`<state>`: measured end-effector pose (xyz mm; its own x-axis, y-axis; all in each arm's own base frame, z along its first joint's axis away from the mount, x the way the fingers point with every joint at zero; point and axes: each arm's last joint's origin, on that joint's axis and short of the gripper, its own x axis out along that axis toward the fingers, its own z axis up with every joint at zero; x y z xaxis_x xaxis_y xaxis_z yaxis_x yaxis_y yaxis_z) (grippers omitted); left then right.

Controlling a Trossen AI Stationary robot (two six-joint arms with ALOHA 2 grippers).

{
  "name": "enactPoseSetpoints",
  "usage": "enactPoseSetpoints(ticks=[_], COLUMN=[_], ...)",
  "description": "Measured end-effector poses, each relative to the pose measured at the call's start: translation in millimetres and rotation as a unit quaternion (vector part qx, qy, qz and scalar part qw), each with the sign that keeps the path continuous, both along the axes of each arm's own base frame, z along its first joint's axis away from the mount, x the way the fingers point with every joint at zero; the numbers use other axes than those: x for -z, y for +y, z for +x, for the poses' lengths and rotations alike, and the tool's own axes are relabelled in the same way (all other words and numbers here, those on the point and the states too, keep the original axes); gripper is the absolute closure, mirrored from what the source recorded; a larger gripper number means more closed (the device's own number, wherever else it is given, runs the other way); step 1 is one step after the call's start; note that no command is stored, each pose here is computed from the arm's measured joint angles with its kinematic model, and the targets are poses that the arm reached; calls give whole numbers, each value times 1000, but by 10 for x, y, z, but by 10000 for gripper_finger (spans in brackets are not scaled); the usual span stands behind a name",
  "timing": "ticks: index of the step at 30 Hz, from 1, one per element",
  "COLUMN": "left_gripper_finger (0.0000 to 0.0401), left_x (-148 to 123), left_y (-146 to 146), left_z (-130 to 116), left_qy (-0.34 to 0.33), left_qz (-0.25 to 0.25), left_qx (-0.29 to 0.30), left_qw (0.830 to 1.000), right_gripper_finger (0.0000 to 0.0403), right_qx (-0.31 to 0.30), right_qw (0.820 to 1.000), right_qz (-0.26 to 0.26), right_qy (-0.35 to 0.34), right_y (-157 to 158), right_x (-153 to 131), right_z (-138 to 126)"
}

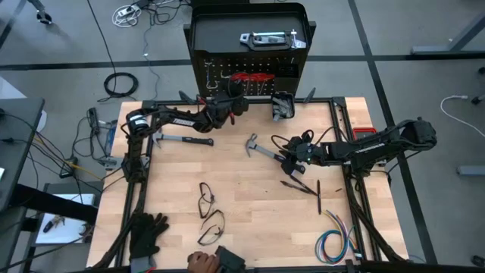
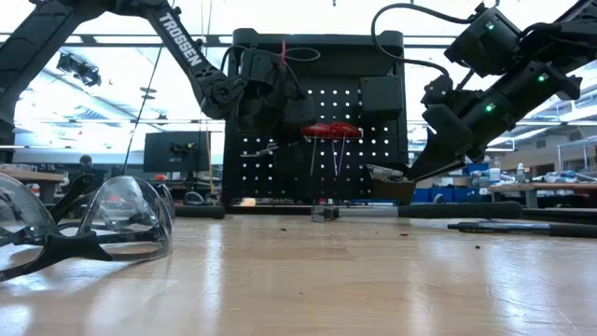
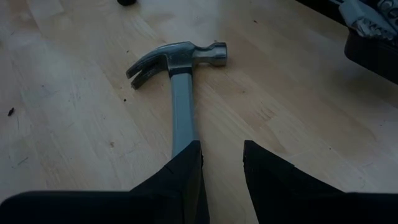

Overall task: Hang tools onto peg board
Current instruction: Remove the bottom hook

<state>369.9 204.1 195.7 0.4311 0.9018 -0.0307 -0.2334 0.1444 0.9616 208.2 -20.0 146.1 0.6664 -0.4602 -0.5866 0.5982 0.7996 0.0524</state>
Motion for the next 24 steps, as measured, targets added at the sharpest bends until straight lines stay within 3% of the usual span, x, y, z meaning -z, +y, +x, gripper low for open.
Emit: enactPoseSetpoints(ticks=[13,17,24], left_gripper_finger=[401,401,377], left_x=[-1,2,101], left_y=[-225,-210,-232], left_z=[92,73,41], left_qy=[-60,-113,-201], left_qz=[-26,-47,-177], left_qx=[-26,-54,-42], left_qw=[997,991,963], right_gripper_finger=[275,275,275], right_qx=[-7,-9,-16], right_qw=[1000,1000,1000], right_qz=[1,4,4], right_qy=[-1,-2,-3], right_y=[32,34,62], right_x=[-1,-1,-2], right_z=[3,5,8])
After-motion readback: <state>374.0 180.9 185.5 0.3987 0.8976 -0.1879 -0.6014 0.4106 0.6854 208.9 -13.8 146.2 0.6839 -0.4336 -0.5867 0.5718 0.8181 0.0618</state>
